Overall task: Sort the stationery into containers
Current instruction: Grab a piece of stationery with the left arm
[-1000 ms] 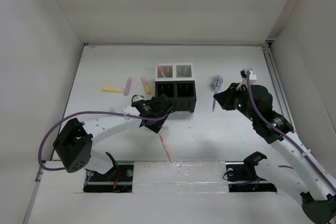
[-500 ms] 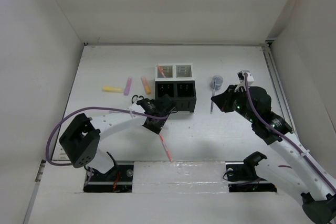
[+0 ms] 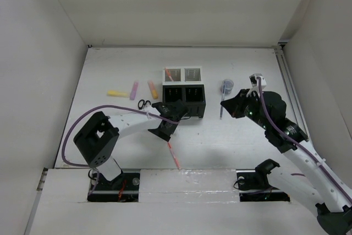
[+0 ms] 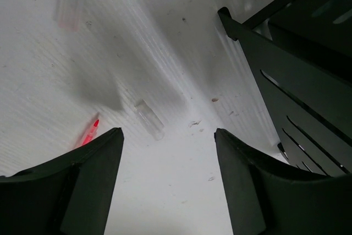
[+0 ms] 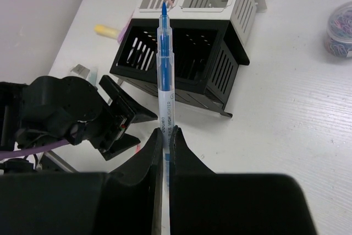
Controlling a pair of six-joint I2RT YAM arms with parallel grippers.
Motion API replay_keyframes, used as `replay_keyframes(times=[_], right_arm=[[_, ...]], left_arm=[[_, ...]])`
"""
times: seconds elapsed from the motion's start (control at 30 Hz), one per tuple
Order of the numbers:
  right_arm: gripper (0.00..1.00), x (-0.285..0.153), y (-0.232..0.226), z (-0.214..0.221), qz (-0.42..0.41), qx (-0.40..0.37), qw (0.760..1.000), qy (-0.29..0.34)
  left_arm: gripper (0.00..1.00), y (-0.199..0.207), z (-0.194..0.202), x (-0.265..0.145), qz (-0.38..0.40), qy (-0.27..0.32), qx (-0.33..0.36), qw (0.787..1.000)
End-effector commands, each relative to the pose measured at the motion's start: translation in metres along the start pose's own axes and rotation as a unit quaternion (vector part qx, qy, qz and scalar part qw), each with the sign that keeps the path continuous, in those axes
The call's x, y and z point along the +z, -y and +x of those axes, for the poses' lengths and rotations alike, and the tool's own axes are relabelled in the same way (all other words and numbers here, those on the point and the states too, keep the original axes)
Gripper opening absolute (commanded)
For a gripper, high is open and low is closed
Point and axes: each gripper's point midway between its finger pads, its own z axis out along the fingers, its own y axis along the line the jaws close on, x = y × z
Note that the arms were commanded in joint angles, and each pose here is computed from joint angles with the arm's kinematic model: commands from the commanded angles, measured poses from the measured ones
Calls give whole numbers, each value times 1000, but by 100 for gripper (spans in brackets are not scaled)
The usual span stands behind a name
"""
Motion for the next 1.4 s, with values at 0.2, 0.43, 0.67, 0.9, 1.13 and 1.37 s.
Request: replay_keyframes(times=[0.2,0.43,0.67,0.9,1.13,1.37], right_arm=[[0,-7,-11,-11,-25,-11,999,28],[0,-7,-9,-9,-22,-15,999,24],[0,-9,-10,-11,-25,-15,999,28],[0,-11,-10,-10,-25,-15,999,28],[0,-11,-10,-10,-25,-15,999,28],[0,-11,-10,-10,-25,-15,999,28]], left_arm=[[62,7,-3,7,-14,25,-35,999],[62,5,1,12,-20,23,-34,999],[61,1,6,20,-33,18,-31,999],[54,3,8,19,-31,12,-32,999],[49,-5,7,25,-39,16,-34,999],[47,-12,8,30,-48,16,-36,998]])
